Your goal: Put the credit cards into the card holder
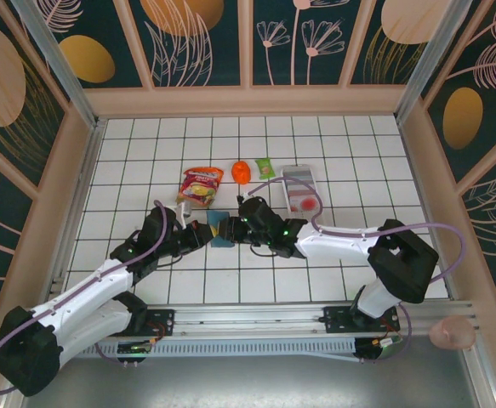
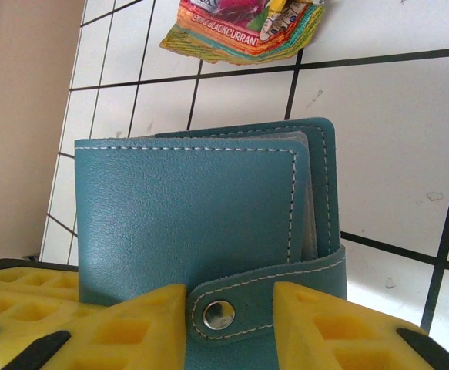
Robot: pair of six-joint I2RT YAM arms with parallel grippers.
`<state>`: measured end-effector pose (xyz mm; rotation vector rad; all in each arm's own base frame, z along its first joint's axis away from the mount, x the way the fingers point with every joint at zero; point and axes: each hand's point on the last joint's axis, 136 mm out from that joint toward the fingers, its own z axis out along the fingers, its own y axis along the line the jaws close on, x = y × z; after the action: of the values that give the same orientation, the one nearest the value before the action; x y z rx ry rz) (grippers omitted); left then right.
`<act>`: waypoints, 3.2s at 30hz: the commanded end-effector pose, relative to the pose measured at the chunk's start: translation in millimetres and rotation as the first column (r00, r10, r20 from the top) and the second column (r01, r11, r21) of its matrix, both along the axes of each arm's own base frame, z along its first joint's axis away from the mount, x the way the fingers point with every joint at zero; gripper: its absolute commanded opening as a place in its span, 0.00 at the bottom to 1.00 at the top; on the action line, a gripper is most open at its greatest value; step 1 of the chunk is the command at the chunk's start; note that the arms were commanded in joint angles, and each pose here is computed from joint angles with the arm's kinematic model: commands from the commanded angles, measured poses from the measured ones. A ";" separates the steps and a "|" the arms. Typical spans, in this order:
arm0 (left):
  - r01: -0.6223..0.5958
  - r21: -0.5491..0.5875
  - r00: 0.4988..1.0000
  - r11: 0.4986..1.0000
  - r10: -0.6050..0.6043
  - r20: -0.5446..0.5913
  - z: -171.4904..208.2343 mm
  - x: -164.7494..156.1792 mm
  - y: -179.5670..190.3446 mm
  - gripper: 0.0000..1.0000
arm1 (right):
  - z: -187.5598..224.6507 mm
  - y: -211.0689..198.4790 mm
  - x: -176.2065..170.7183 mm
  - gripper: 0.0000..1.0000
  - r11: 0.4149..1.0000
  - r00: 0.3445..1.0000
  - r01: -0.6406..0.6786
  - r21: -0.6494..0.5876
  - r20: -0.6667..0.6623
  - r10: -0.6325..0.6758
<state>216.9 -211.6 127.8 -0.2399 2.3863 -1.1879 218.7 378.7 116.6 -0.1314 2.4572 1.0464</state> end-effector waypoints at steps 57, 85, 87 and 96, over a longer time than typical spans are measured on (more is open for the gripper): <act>0.010 0.175 1.000 0.985 -0.007 -0.019 -65.9 25.5 -21.4 0.59 | -22.6 -95.0 1.1 0.00 0.971 0.986 0.163 -0.178 0.049 -0.156; 0.121 0.101 0.993 0.988 -0.121 -0.007 -52.2 17.9 -47.8 0.94 | 27.2 -68.6 -5.0 0.00 0.995 0.993 0.094 0.031 0.067 -0.096; 0.128 0.108 0.992 0.986 -0.128 -0.010 -53.6 17.6 -48.8 0.92 | 27.4 -68.6 -5.3 0.00 0.995 0.993 0.095 0.032 0.065 -0.096; 0.132 0.150 0.991 0.980 -0.132 -0.013 -55.8 21.4 -50.5 0.95 | 31.7 -68.8 -6.5 0.00 0.995 0.993 0.090 0.041 0.074 -0.093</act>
<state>235.3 -259.8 70.3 -0.0624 2.5104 -1.0872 213.4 308.0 136.0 -0.0557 2.3880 0.9802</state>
